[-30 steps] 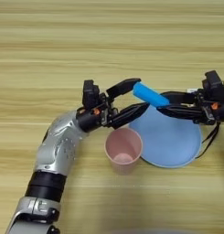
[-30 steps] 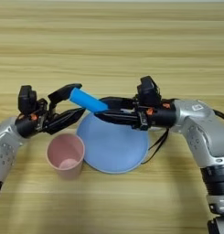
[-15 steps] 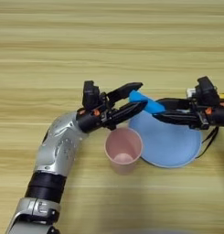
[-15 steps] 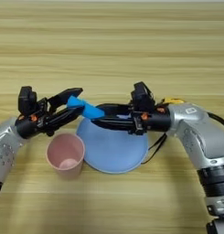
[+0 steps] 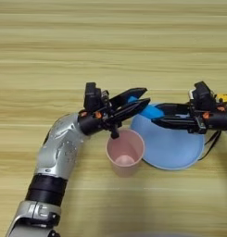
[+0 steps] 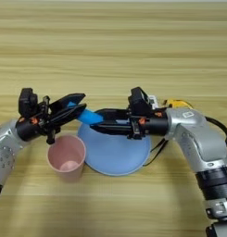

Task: Move the objects on the table

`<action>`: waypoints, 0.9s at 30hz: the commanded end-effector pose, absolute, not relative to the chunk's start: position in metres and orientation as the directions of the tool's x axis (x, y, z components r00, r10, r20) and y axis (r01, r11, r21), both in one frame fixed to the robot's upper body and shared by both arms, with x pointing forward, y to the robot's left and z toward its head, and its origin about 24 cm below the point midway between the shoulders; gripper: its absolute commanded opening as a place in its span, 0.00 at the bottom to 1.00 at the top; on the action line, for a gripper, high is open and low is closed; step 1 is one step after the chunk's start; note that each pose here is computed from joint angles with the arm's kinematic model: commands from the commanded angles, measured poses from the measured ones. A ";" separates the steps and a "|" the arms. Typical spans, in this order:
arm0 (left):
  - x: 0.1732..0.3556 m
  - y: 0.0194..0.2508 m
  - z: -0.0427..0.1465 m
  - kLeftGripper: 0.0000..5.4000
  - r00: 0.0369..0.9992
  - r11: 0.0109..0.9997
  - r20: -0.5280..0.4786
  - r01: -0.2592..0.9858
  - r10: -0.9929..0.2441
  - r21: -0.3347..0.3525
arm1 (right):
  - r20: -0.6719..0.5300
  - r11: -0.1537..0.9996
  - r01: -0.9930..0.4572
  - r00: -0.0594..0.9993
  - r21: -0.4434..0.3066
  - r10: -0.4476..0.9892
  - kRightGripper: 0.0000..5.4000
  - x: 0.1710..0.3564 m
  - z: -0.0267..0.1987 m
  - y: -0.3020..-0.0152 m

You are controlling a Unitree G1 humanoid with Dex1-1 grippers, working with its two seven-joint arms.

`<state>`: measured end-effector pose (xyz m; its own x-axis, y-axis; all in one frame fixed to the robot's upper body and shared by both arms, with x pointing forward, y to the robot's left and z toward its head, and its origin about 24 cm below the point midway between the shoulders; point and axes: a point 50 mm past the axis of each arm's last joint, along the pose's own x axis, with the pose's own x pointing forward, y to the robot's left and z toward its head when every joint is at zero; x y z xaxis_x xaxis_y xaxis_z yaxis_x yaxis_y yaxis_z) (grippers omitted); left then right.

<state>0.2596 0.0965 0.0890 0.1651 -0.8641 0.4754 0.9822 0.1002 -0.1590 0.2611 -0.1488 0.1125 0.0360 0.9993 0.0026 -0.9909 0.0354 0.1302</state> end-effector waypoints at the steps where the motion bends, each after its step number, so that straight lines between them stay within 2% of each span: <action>1: 0.259 0.096 0.089 0.27 0.156 0.091 0.463 0.983 -0.873 -0.160 | 0.040 0.044 -0.993 0.049 0.107 0.998 0.26 0.265 0.122 -0.148; 12: 0.260 0.095 0.088 0.27 0.162 0.097 0.462 0.982 -0.872 -0.162 | 0.060 0.039 -0.994 0.045 0.099 0.997 0.26 0.265 0.127 -0.147; 13: 0.260 0.095 0.088 0.27 0.162 0.097 0.462 0.982 -0.872 -0.163 | 0.059 0.039 -0.994 0.045 0.099 0.997 0.31 0.265 0.127 -0.147; 27: 0.261 0.095 0.088 0.25 0.166 0.100 0.461 0.981 -0.872 -0.164 | 0.065 0.037 -0.995 0.043 0.094 0.997 0.60 0.265 0.129 -0.147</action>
